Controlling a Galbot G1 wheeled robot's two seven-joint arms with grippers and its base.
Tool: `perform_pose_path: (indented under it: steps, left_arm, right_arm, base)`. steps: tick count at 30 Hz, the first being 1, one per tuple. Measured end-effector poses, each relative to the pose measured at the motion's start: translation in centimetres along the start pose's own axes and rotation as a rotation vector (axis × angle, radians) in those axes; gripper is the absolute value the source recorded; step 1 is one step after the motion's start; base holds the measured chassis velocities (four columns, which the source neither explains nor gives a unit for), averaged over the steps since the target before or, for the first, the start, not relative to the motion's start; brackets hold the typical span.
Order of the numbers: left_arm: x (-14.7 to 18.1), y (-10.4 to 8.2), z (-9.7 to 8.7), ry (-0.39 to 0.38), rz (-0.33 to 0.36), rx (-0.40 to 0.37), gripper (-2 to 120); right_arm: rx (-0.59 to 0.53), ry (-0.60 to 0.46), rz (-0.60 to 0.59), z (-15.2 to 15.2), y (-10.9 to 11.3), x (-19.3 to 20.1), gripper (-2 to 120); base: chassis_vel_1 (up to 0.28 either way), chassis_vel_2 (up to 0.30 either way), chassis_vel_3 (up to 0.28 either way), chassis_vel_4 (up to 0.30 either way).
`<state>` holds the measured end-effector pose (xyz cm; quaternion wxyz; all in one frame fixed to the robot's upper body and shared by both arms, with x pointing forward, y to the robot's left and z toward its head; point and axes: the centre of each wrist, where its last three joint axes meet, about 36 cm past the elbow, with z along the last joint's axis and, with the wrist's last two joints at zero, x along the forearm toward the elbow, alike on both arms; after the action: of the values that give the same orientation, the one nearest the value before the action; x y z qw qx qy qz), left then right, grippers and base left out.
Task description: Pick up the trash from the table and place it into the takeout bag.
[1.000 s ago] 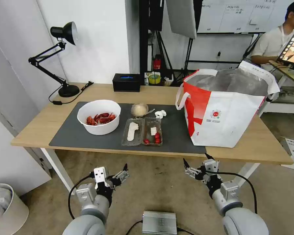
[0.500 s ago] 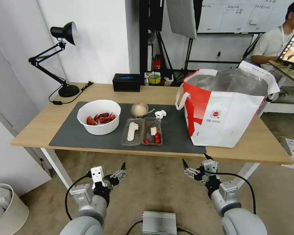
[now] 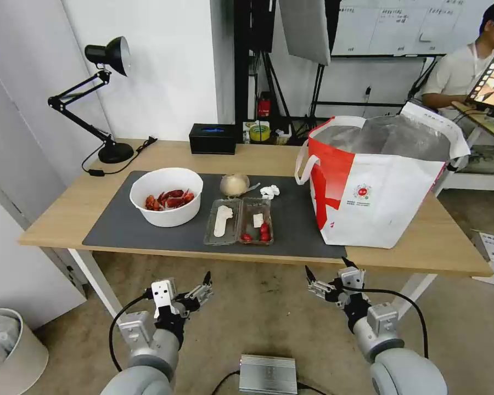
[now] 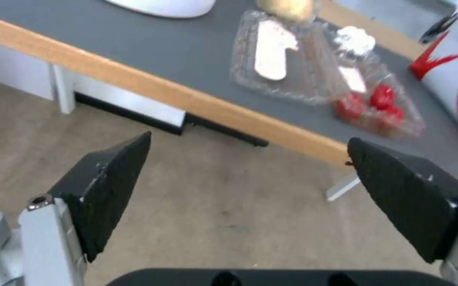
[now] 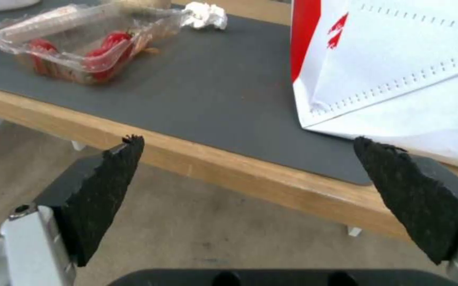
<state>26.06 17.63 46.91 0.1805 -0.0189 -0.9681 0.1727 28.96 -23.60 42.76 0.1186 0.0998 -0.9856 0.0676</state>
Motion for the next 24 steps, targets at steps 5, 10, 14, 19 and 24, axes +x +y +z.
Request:
perform_pose_path:
  steps: [5,10,14,19,24]
  left_arm:
    - [-0.8,0.0,0.1,-0.024,0.037,0.07,100]
    - [-2.4,-0.2,0.0,-0.022,0.074,0.235,100]
    - [-3.0,-0.3,-0.2,-0.002,0.091,0.321,100]
    - [-4.2,-0.9,-0.7,0.062,0.141,0.508,100]
    - [-5.0,-1.4,-1.2,0.098,0.179,0.593,100]
  right_arm:
    - [-0.052,-0.037,-0.022,-0.3,-0.1,-0.3,100]
    - [-0.094,-0.072,-0.048,-0.6,0.2,-0.5,100]
    - [-0.094,-0.077,-0.049,-0.6,0.3,-0.5,100]
    - [-0.092,-0.081,-0.049,-0.5,0.3,-0.6,100]
    - [-0.091,-0.079,-0.046,-0.4,0.2,-0.6,100]
  base:
    - [0.0,0.0,0.0,0.0]
    - [0.0,0.0,0.0,0.0]
    - [0.0,0.0,0.0,0.0]
    - [0.0,0.0,0.0,0.0]
    - [0.0,0.0,0.0,0.0]
